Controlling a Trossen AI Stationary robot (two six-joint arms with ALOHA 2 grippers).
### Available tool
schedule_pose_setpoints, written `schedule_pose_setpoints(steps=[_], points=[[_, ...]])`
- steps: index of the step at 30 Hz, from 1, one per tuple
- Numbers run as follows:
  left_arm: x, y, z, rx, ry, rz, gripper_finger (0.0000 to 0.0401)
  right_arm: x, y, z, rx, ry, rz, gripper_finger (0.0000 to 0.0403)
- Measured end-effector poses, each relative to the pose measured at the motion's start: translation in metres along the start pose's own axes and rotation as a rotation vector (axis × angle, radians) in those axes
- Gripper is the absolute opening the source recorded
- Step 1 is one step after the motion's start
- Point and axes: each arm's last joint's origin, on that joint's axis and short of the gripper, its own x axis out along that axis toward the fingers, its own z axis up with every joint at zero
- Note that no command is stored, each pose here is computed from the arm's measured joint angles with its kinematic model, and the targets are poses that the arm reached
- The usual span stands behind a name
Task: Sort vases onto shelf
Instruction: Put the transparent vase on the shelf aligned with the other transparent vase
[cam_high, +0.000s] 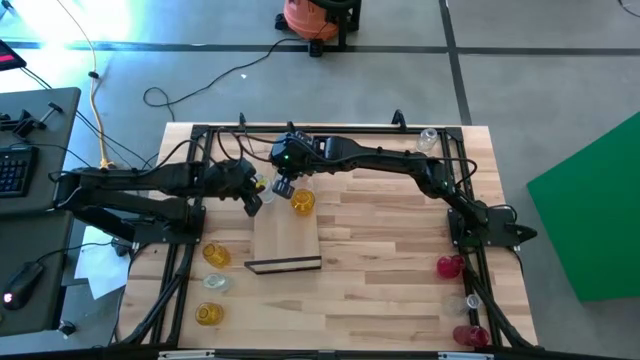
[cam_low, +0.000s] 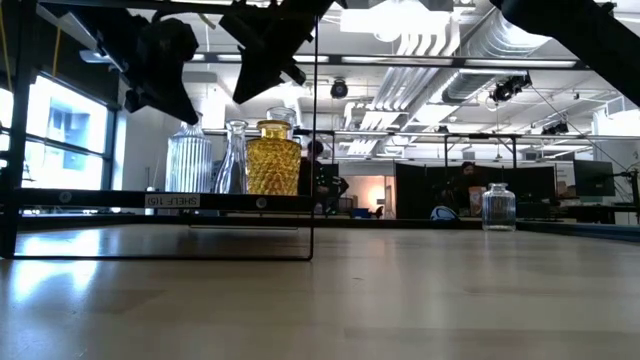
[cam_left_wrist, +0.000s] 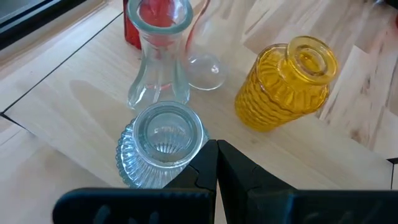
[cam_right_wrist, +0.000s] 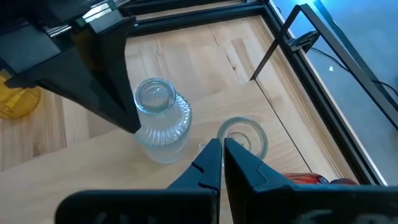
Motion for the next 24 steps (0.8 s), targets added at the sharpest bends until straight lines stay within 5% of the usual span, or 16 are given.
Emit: schedule_pose_setpoints(steps=[20,24], points=[[0.0001,0.0044,-0.0033,0.0,0.032,0.05,0.0,0.0,0.0,-0.0015,-0.008,0.015,0.002,0.0],[0.0002,0.0,0.0003,-0.012,0.02,-0.044,0.0,0.0,0.0,-0.0014,-0.008,0.014,0.002,0.0]])
